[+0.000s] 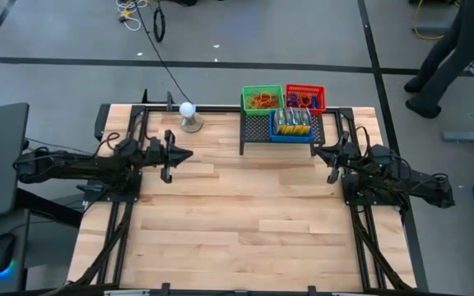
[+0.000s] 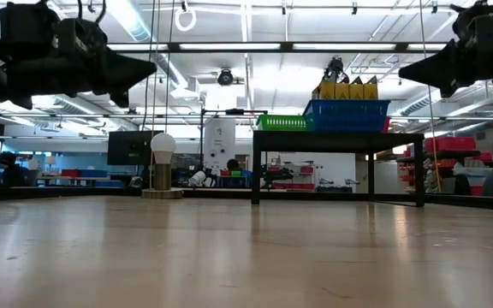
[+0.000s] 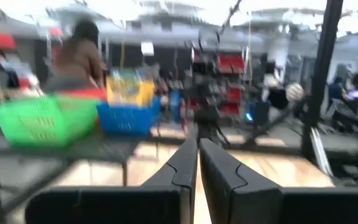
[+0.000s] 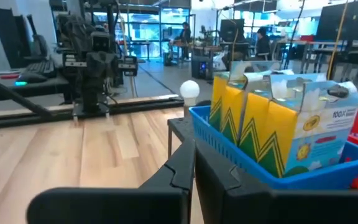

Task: Pick & Place Office Desk Supplies
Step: Return to Home Position

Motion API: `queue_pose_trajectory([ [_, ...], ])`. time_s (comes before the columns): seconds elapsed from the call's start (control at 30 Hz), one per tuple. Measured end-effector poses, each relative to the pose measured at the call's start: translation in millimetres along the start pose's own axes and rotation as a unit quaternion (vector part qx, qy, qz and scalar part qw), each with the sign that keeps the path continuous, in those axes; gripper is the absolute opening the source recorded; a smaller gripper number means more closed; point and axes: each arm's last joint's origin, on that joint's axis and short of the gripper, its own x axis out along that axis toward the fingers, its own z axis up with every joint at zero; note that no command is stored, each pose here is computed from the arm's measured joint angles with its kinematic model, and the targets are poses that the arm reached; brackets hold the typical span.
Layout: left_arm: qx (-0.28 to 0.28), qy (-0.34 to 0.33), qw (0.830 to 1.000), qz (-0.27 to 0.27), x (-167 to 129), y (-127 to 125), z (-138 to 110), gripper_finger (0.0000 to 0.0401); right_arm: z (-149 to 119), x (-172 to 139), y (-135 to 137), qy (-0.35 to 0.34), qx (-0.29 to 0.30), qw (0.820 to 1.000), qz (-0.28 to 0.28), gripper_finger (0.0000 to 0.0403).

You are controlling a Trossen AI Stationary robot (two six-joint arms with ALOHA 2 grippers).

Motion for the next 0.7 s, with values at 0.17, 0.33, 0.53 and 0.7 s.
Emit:
queue_pose_trajectory([
  [0.17,-0.016,0.023,0.999,-0.016,-6.8,-2.5,-0.7,0.0026,0.0,0.0,0.4,0.0,0.003,1.0,0.008,0.0023],
  [0.33,0.003,0.016,1.0,-0.011,-14.7,-4.5,5.5,0.0026,0.3,0.0,1.1,-0.002,0.003,1.0,0.02,0.0023],
  [0.53,0.002,0.028,1.0,0.01,-29.0,-7.0,8.3,0.0026,-16.4,7.8,2.9,-0.016,0.019,0.999,0.024,0.0023],
  [0.7,0.011,0.019,0.999,0.024,-42.9,-9.8,11.7,0.0026,-36.3,14.8,3.4,-0.028,0.043,0.999,0.007,0.0023],
])
